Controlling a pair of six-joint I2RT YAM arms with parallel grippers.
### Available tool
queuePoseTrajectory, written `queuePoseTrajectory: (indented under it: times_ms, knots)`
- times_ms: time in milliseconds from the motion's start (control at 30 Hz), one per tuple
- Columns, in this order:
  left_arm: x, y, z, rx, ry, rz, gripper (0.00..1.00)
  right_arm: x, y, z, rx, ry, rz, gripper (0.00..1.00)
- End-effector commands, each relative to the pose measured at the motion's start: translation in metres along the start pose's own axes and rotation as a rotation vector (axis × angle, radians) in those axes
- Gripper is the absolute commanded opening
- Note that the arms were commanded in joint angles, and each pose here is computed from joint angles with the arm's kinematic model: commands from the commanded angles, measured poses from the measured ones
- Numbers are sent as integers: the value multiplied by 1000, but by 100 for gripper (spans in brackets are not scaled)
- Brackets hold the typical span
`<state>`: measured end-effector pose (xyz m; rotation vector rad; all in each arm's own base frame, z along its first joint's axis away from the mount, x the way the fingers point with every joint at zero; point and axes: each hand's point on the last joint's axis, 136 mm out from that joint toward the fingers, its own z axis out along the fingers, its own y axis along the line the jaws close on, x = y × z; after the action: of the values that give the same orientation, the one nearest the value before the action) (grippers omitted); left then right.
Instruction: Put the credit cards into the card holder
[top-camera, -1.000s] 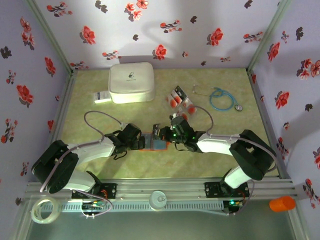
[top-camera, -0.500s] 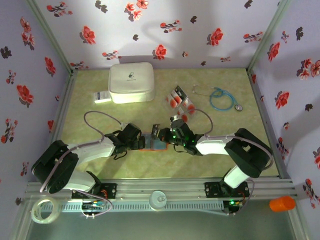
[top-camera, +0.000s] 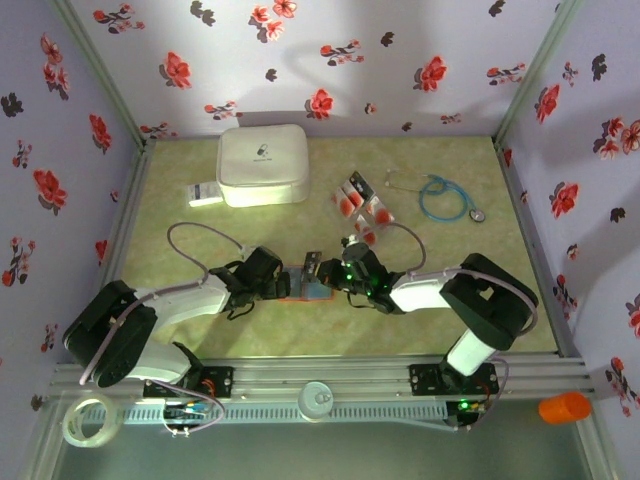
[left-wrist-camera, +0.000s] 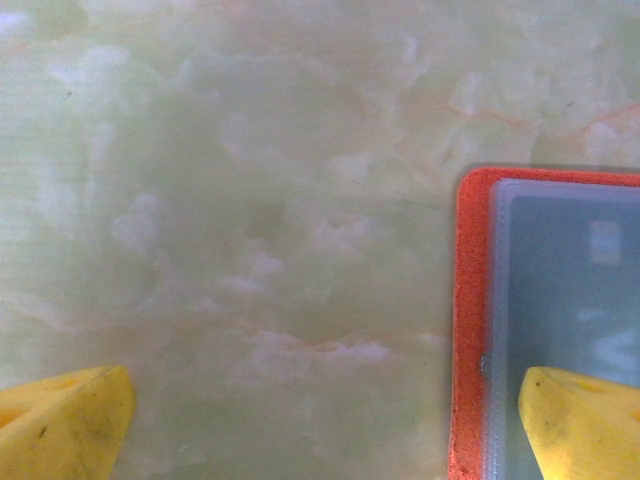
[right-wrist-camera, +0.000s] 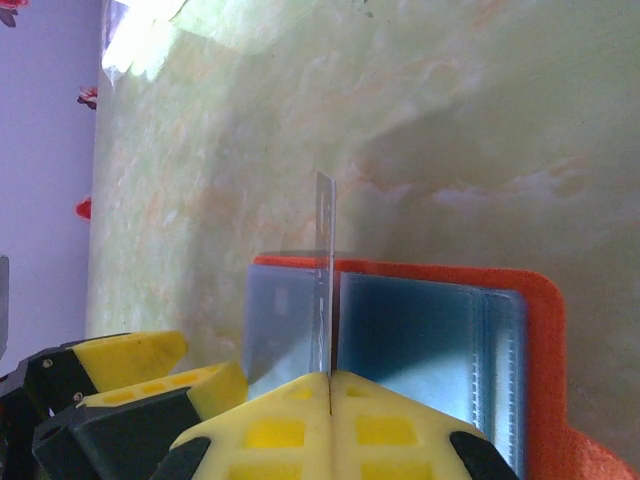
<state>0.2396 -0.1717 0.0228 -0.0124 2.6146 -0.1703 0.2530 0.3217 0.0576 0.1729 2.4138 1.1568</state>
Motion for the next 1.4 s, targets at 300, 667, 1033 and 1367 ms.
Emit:
queuePoseTrajectory:
  times_ms: [300,667,1033,1367]
  knots:
    - [14,14,1,-50,28,2,100,10,-7,4,-4,16,16,0]
    - [13,14,0,-48,26,-1,100,18,-12,5,-10,32,31,0]
    - [12,13,0,-44,21,-2,100,25,-21,1,11,47,32,0]
    - [13,14,1,-46,23,-3,100,31,-20,4,12,65,28,0]
